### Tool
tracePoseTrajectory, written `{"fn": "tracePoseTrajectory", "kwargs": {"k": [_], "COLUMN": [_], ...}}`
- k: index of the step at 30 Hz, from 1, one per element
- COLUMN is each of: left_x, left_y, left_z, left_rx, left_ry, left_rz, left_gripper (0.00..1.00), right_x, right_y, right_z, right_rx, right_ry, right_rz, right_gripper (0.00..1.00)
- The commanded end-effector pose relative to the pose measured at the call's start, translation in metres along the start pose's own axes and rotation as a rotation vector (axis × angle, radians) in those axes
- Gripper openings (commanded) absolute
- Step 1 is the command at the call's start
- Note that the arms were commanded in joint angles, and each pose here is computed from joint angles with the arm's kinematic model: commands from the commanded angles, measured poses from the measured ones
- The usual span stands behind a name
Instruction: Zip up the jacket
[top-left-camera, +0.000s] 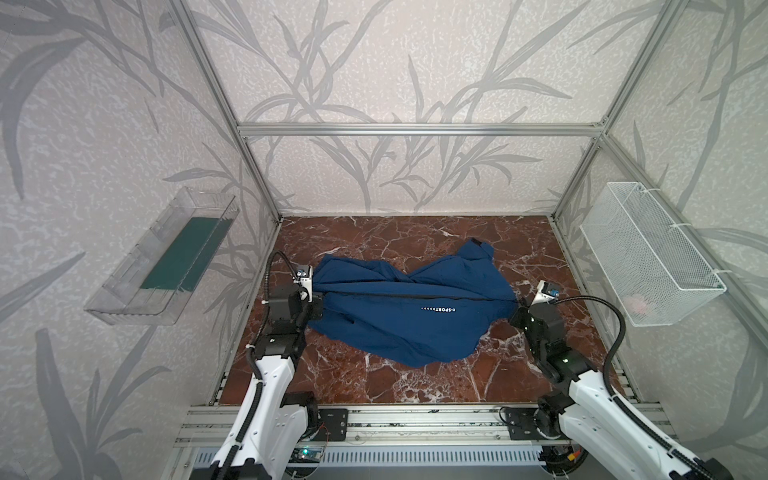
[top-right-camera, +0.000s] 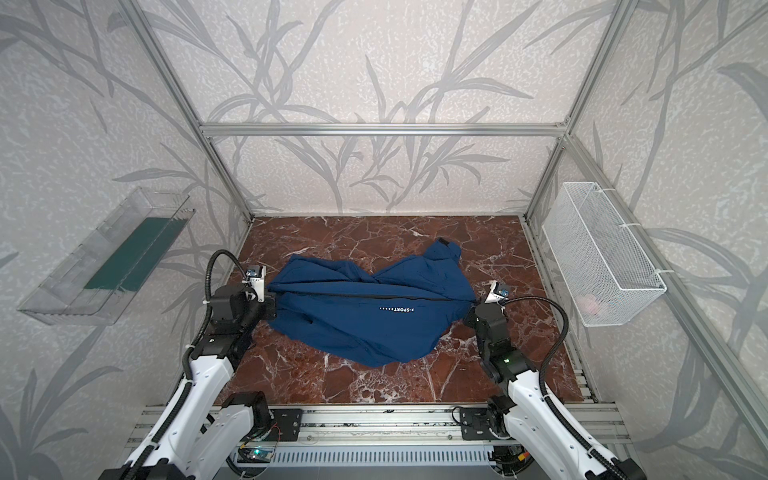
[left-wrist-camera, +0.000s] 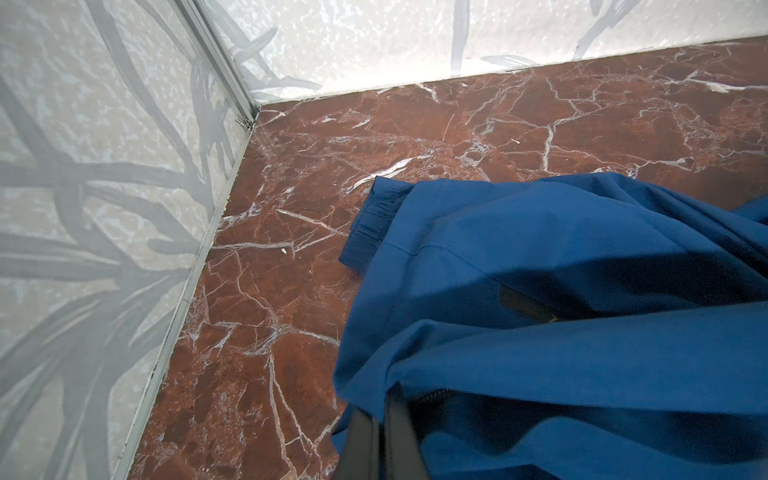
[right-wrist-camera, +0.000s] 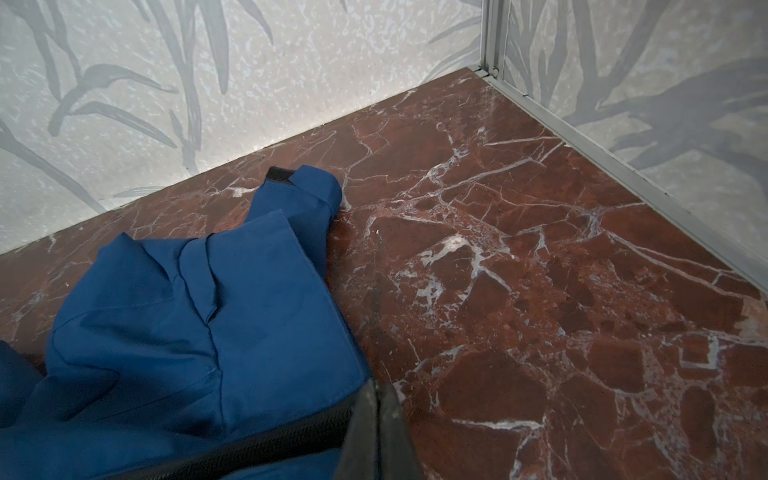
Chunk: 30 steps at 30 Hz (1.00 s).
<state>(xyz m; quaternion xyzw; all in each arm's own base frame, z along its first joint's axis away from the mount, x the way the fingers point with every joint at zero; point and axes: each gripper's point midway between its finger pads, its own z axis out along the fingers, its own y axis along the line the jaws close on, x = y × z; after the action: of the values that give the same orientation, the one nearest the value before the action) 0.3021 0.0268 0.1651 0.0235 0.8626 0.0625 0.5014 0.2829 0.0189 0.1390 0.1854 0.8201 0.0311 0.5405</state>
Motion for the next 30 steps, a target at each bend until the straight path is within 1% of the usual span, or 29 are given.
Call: {"fn": "tracePoseTrajectory", "kwargs": {"k": [1, 3, 4, 5, 6, 7, 8, 9, 10, 11, 13, 17, 20, 23, 26, 30], "left_x": [-0.001, -0.002, -0.002, -0.005, -0.006, -0.008, -0.010, -0.012, -0.015, -0.018, -0.025, -0.045, -0.060, -0.067, -0.071, -0.077], "left_y": [0.030, 0.032, 0.033, 0.034, 0.034, 0.034, 0.035, 0.037, 0.041, 0.046, 0.052, 0.040, 0.040, 0.046, 0.054, 0.053], "left_z": [-0.005, -0.006, -0.007, -0.009, -0.010, -0.012, -0.014, -0.015, -0.017, -0.019, -0.021, -0.021, -0.018, -0.009, 0.003, 0.024], "left_rx": [-0.152, -0.164, -0.169, -0.175, -0.176, -0.178, -0.184, -0.199, -0.220, -0.251, -0.280, -0.203, -0.193, -0.216, -0.247, -0.233], "left_ry": [-0.014, -0.023, -0.032, -0.050, -0.069, -0.087, -0.111, -0.135, -0.160, -0.188, -0.238, -0.344, -0.402, -0.387, -0.353, -0.321], "left_rz": [0.004, 0.003, 0.001, -0.003, -0.006, -0.006, -0.014, -0.029, -0.053, -0.085, -0.121, -0.102, -0.132, -0.158, -0.191, -0.198], "left_gripper": [0.00, 0.00, 0.00, 0.01, 0.13, 0.30, 0.50, 0.79, 0.99, 0.99, 0.99, 0.99, 0.99, 0.99, 0.99, 0.99], "right_x": [-0.016, -0.020, -0.021, -0.023, -0.024, -0.025, -0.027, -0.029, -0.031, -0.035, -0.043, -0.053, -0.058, -0.058, -0.064, -0.064], "right_y": [-0.042, -0.045, -0.043, -0.041, -0.041, -0.043, -0.049, -0.054, -0.058, -0.060, -0.053, -0.030, -0.008, 0.010, 0.018, 0.029], "right_z": [-0.006, -0.007, -0.007, -0.008, -0.009, -0.011, -0.014, -0.017, -0.019, -0.021, -0.018, -0.002, 0.013, 0.034, 0.054, 0.077], "right_rx": [0.238, 0.258, 0.248, 0.240, 0.243, 0.258, 0.289, 0.324, 0.349, 0.366, 0.348, 0.270, 0.202, 0.168, 0.207, 0.200], "right_ry": [-0.071, -0.092, -0.090, -0.087, -0.082, -0.083, -0.087, -0.093, -0.100, -0.108, -0.117, -0.138, -0.121, -0.074, -0.051, -0.047], "right_rz": [0.019, 0.032, 0.024, 0.016, 0.014, 0.017, 0.026, 0.037, 0.044, 0.036, -0.013, -0.122, -0.213, -0.306, -0.355, -0.427], "right_gripper": [0.00, 0.01, 0.14, 0.35, 0.53, 0.65, 0.85, 1.00, 0.99, 0.99, 0.99, 0.99, 0.99, 0.99, 0.99, 0.99]}}
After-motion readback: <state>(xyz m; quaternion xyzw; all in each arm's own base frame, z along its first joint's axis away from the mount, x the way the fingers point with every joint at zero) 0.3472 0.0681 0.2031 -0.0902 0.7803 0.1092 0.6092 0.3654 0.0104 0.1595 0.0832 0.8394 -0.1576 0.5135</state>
